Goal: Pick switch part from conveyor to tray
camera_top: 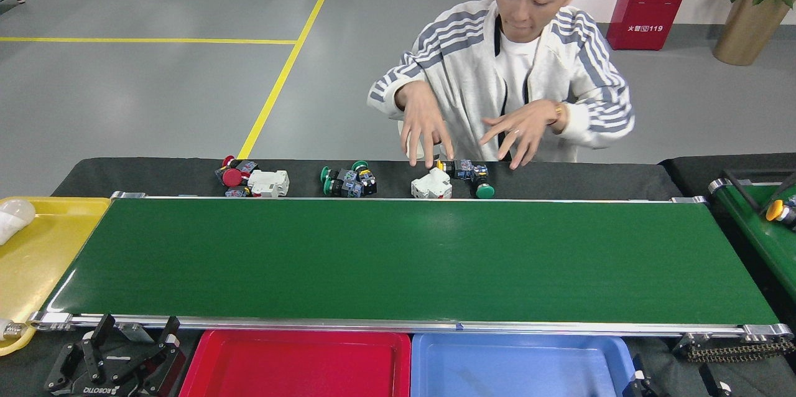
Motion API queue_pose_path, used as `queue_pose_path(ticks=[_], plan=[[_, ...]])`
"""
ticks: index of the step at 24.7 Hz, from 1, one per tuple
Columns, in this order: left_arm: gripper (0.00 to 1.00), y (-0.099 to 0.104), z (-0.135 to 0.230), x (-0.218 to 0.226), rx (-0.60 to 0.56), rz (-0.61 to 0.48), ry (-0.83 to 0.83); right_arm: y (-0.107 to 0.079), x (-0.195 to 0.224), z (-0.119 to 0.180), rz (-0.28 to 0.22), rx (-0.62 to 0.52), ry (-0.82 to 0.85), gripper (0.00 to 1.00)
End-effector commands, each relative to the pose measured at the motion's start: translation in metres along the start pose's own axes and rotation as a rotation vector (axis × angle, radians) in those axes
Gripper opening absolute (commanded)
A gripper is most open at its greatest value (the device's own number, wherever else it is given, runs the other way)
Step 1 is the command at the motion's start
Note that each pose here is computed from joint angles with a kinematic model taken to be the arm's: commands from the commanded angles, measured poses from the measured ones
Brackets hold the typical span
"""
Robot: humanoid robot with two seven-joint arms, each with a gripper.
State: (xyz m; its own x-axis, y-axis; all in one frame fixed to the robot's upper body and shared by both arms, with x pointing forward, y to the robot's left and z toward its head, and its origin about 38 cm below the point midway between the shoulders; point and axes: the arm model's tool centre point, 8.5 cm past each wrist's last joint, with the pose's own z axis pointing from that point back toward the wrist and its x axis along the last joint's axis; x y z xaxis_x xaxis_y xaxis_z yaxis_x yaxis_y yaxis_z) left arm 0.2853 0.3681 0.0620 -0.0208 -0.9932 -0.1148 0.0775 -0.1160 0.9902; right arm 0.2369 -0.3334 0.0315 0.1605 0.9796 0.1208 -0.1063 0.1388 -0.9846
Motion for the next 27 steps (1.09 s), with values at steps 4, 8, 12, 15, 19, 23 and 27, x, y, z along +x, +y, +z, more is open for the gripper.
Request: queue_pose_path(ticks=[4, 8, 12, 15, 19, 23, 27], plan=[[1.00, 0.007, -0.001, -0.003, 0.023, -0.013, -0.001, -0.008, 0.000, -0.003, 0.001, -0.029, -0.001, 0.96], [1.00, 0.007, -0.002, -0.003, 0.023, -0.009, 0.000, -0.013, -0.007, -0.005, 0.020, -0.041, 0.003, 0.96], [1.00, 0.008, -0.003, -0.003, 0.027, -0.009, 0.000, -0.015, -0.008, -0.005, 0.025, -0.051, 0.000, 0.96], [1.00, 0.008, -0.002, -0.004, 0.027, -0.009, 0.003, -0.018, -0.007, -0.007, 0.021, -0.072, 0.001, 0.96], [1.00, 0.008, -0.002, -0.004, 0.028, -0.009, 0.004, -0.021, -0.004, -0.011, 0.013, -0.083, 0.001, 0.96], [1.00, 0.009, -0.002, -0.005, 0.030, -0.009, 0.006, -0.022, -0.005, -0.012, 0.020, -0.077, 0.000, 0.96], [1.00, 0.007, -0.002, -0.004, 0.026, -0.007, 0.004, -0.023, -0.004, -0.016, 0.021, -0.058, -0.006, 0.96]])
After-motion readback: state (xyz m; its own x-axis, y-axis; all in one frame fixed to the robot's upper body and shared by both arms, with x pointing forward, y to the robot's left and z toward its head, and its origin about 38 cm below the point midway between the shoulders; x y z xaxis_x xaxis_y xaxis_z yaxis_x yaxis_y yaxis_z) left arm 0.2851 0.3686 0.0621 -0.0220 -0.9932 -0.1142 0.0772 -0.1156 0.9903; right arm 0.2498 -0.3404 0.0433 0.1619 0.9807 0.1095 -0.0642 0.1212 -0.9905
